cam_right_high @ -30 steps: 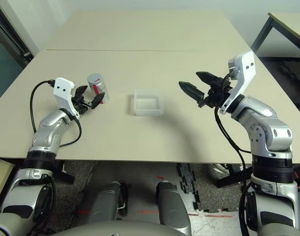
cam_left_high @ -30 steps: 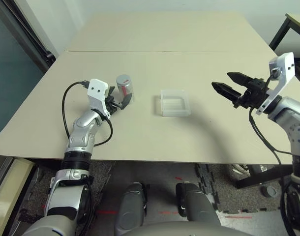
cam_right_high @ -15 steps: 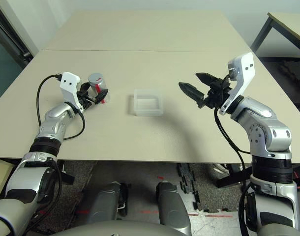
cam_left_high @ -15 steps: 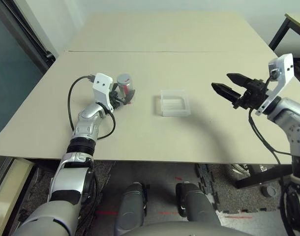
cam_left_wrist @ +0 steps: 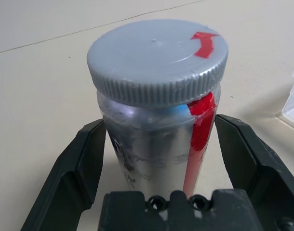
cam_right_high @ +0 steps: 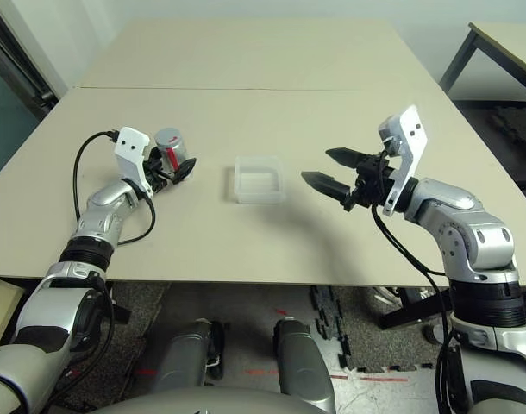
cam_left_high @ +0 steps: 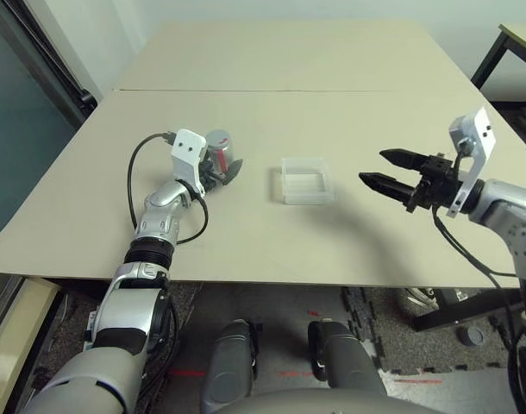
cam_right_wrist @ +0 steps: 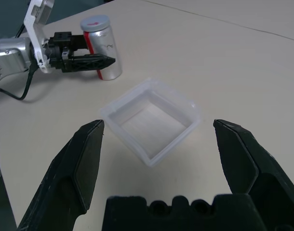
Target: Pour the medicine from the bottle into the box.
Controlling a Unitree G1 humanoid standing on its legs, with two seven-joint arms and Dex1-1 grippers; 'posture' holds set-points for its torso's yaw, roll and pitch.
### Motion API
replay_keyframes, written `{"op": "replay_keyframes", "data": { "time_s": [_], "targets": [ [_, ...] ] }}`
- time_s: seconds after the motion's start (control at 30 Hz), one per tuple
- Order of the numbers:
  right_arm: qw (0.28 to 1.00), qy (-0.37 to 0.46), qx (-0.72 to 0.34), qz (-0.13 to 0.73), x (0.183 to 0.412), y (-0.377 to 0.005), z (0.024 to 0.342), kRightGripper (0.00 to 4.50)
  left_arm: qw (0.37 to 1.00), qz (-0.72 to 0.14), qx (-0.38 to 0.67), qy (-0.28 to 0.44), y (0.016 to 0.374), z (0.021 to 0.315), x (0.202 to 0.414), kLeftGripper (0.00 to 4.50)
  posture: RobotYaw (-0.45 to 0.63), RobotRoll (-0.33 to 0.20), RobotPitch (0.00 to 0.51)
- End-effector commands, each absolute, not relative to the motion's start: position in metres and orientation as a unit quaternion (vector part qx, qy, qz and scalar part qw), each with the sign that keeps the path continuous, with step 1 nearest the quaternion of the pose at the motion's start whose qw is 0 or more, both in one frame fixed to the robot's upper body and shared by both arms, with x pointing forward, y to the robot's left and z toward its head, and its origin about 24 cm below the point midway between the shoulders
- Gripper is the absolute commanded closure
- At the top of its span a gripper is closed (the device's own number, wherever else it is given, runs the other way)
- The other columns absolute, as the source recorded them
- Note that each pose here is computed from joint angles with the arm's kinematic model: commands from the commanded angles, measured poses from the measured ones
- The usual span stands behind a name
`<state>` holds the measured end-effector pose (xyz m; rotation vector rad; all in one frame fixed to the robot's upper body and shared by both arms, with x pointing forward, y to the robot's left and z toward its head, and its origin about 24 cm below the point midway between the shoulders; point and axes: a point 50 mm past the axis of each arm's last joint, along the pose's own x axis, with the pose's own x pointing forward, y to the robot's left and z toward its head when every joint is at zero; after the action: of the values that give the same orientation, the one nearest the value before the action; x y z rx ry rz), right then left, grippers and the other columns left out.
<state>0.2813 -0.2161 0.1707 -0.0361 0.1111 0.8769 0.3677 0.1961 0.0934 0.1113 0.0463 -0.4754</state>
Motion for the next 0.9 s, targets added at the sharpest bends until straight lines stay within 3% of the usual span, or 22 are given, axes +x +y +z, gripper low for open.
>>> {"op": "replay_keyframes", "data": {
  "time_s": [0.03,0.17,0.23,0.33,0.63,0.9],
  "targets": [
    [0.898,0.058,-0.028,0.435,0.284,-0.212,0.172,0.0,0.967,-0.244,0.062,0.028,0.192,0.093,0.37,0.03,-0.09,0.0,0.098],
    [0.896,0.058,-0.031,0.44,0.287,-0.21,0.173,0.0,0.967,-0.245,0.062,0.03,0.191,0.091,0.369,0.19,-0.09,0.0,0.094],
    [0.894,0.058,-0.031,0.442,0.287,-0.209,0.173,0.0,0.967,-0.246,0.059,0.033,0.191,0.09,0.369,0.61,-0.08,0.0,0.093],
    [0.894,0.057,-0.032,0.444,0.289,-0.208,0.173,0.0,0.966,-0.249,0.056,0.04,0.19,0.088,0.368,1.65,-0.08,0.0,0.089],
    [0.892,0.054,-0.035,0.447,0.292,-0.207,0.175,0.0,0.954,-0.294,0.046,0.023,0.188,0.101,0.371,1.69,-0.07,0.0,0.082],
    [0.883,0.057,-0.049,0.464,0.297,-0.209,0.184,0.0,0.896,-0.441,0.051,-0.009,0.192,0.174,0.377,1.69,-0.05,0.0,0.071]
  ]
}}
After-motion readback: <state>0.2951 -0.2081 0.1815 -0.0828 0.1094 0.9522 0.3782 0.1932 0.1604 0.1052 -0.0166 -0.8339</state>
